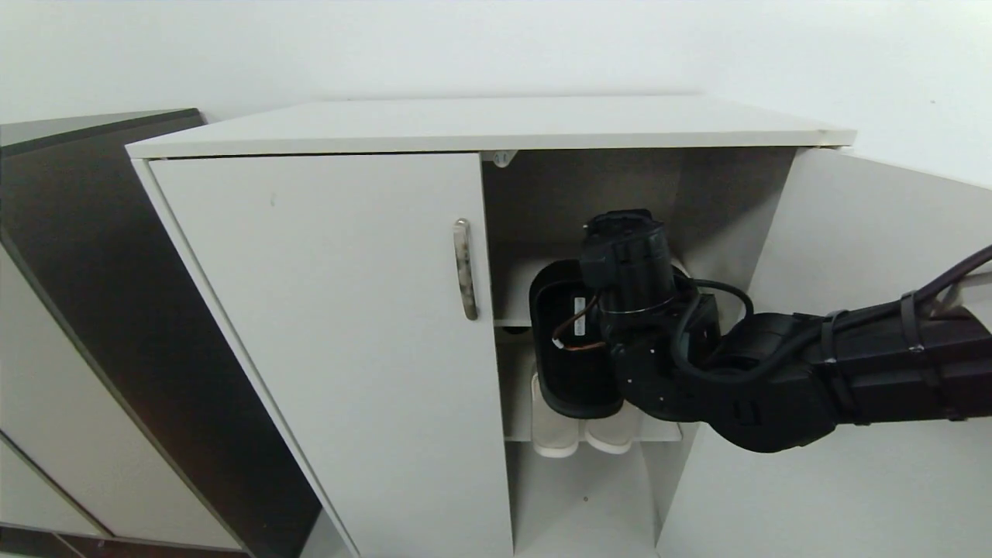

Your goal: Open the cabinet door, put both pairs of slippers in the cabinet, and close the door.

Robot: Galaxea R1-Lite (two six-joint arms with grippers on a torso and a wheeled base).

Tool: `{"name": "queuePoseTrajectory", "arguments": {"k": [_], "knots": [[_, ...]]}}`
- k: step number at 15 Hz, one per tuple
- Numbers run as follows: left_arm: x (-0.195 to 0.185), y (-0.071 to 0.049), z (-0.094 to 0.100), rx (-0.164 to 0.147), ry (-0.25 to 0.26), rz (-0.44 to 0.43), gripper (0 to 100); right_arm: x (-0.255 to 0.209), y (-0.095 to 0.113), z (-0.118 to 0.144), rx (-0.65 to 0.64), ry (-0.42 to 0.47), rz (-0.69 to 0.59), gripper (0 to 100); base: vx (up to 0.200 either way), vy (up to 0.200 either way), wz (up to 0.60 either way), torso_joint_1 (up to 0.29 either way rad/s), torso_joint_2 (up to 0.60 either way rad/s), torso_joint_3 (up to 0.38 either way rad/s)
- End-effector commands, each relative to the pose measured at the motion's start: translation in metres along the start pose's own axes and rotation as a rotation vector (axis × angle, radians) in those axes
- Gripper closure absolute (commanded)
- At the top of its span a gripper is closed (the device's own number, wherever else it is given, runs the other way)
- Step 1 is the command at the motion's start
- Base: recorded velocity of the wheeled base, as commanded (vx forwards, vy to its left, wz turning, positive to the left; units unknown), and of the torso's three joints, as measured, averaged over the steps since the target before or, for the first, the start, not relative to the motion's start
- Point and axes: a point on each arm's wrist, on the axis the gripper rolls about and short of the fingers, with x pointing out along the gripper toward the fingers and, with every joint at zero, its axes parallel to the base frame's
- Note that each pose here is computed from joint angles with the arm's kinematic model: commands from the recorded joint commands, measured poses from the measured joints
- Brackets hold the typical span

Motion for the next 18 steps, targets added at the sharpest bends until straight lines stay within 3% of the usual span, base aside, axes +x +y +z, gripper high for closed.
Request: {"name": "queuePoseTrajectory", "arguments": {"k": [1, 8, 18], "knots": [[0.0, 0.0, 0.0, 0.0, 0.0, 0.002, 100, -0.001, 0.0, 0.0, 0.001, -0.001, 0.002, 100, 0.2, 0.0, 0.0, -0.002, 0.01, -0.002], [0.0, 0.0, 0.0, 0.0, 0.0, 0.0, 100, 0.012, 0.0, -0.001, 0.012, -0.028, -0.004, 100, 0.029, 0.0, 0.0, -0.001, 0.0, 0.0], [0.0, 0.0, 0.0, 0.0, 0.0, 0.0, 100, 0.066, 0.002, 0.009, 0.03, -0.046, -0.046, 100, 0.0, 0.0, 0.0, 0.0, 0.0, 0.0]]}}
